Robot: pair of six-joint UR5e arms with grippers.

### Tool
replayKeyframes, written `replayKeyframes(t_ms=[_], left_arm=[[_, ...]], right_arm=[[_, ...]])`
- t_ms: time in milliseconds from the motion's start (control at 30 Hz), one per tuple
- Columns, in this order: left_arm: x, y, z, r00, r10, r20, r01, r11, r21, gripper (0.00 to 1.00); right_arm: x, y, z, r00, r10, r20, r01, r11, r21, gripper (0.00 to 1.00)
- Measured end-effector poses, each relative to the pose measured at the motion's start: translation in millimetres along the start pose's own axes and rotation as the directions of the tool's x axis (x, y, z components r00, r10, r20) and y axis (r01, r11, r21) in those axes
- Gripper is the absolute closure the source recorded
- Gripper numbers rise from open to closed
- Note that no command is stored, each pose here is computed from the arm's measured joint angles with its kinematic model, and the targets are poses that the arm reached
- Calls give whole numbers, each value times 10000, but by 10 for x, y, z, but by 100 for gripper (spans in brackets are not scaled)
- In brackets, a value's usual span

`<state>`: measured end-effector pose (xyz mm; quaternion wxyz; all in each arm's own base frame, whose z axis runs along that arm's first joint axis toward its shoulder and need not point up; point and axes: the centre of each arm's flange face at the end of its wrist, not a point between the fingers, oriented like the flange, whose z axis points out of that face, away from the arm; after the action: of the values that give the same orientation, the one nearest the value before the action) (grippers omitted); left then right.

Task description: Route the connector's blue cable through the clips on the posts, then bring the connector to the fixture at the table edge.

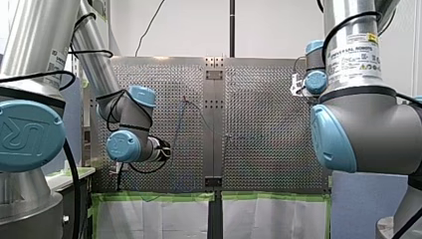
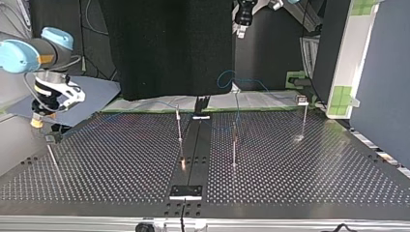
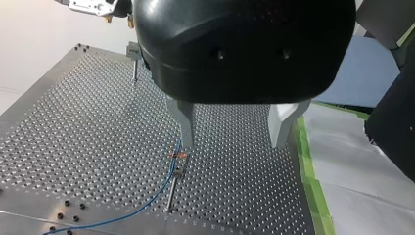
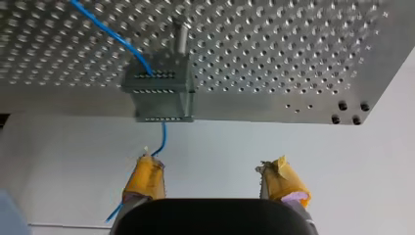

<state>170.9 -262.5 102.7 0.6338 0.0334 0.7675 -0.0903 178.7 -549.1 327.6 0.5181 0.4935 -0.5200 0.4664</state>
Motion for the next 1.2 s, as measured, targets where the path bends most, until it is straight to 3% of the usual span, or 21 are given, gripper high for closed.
replayKeyframes(t_ms=[200,367,467,567,700,800,900,1067,1200], left_arm=[[-5,11,6,10000,-83,17,84,9999,-121,0],[-37,20,42,10000,-75,64,78,9988,-480,0],[-78,11,90,9999,-98,120,106,9972,-740,0],[-129,-6,149,9996,-234,186,252,9945,-1017,0],[-182,-16,206,9984,-492,272,524,9897,-1331,0],[-215,-10,242,9970,-692,347,738,9849,-1566,0],[-247,-12,284,9958,-806,430,868,9817,-1695,0],[-318,-29,382,9943,-914,557,1002,9777,-1844,0],[-361,-53,447,9931,-1001,613,1096,9776,-1796,0]], right_arm=[[41,-167,-369,9986,-324,417,323,9995,42,0],[106,-331,-689,9972,-466,579,442,9982,413,0],[158,-424,-845,9973,-489,553,450,9965,703,0],[108,-512,-983,9951,-596,786,519,9939,968,0],[69,-623,-1169,9945,-576,872,451,9893,1386,0],[61,-711,-1302,9962,-394,780,250,9837,1779,0],[-16,-806,-1404,9965,-280,793,101,9762,2167,0],[-283,-961,-1532,9934,-580,987,298,9635,2661,0],[-537,-1070,-1648,9874,-911,1291,491,9536,2972,0]])
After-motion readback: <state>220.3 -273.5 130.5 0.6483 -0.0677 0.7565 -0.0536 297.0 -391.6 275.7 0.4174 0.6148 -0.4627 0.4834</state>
